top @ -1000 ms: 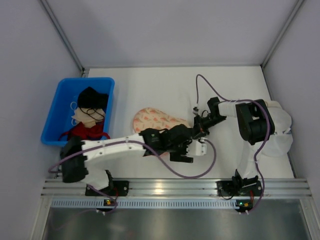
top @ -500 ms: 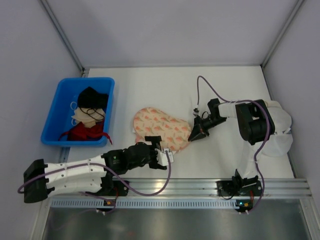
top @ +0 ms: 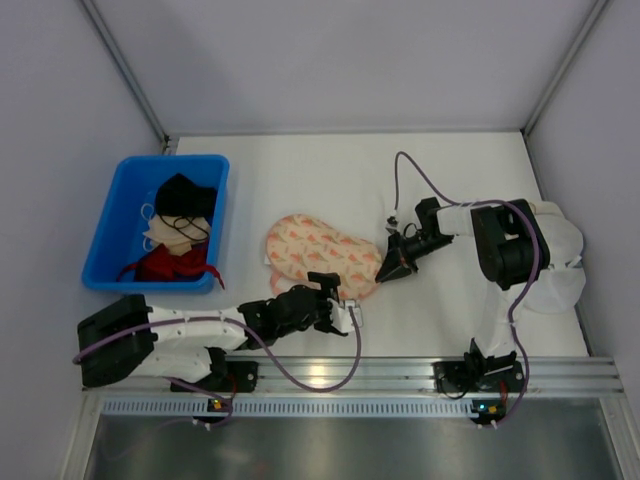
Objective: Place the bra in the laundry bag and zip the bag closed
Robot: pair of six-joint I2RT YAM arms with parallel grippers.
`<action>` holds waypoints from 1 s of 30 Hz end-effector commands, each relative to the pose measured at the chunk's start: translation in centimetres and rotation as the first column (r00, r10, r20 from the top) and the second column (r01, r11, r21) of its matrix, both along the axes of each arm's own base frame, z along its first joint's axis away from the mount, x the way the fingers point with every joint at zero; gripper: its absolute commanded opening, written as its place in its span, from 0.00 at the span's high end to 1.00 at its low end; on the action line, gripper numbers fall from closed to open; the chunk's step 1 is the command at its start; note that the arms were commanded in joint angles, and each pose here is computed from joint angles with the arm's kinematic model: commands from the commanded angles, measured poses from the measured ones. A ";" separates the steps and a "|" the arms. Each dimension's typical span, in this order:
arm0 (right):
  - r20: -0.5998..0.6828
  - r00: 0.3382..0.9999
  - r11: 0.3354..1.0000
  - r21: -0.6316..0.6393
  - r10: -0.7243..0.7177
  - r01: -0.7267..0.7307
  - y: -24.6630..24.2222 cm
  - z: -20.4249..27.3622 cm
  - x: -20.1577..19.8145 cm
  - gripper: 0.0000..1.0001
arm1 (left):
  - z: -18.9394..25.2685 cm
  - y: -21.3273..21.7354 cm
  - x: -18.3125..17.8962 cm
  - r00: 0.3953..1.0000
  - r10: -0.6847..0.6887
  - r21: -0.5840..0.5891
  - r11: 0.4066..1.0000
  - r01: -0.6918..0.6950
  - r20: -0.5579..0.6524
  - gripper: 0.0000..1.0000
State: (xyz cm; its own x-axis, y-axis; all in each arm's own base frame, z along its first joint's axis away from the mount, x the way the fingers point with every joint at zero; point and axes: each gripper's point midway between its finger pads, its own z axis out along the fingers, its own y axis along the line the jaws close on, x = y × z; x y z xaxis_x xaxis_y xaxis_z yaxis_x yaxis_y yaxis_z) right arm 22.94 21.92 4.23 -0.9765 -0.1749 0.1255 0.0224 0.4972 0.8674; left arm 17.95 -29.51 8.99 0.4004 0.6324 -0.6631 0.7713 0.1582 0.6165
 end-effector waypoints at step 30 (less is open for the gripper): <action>-0.004 0.992 0.989 0.073 0.125 -0.125 1.6 1.4 -2.7 1.00 | 2.9 -2.3 5.3 0.973 0.087 -0.116 0.991 -0.063 0.215 0.17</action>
State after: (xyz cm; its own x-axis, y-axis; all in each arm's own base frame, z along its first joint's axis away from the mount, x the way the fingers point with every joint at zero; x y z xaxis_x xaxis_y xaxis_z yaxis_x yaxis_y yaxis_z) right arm 21.07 22.76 4.88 -0.9603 -0.2539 0.1160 -0.0117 0.4518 0.8921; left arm 21.63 -29.85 6.70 0.4300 0.6926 -0.5791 0.6927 0.1583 0.7036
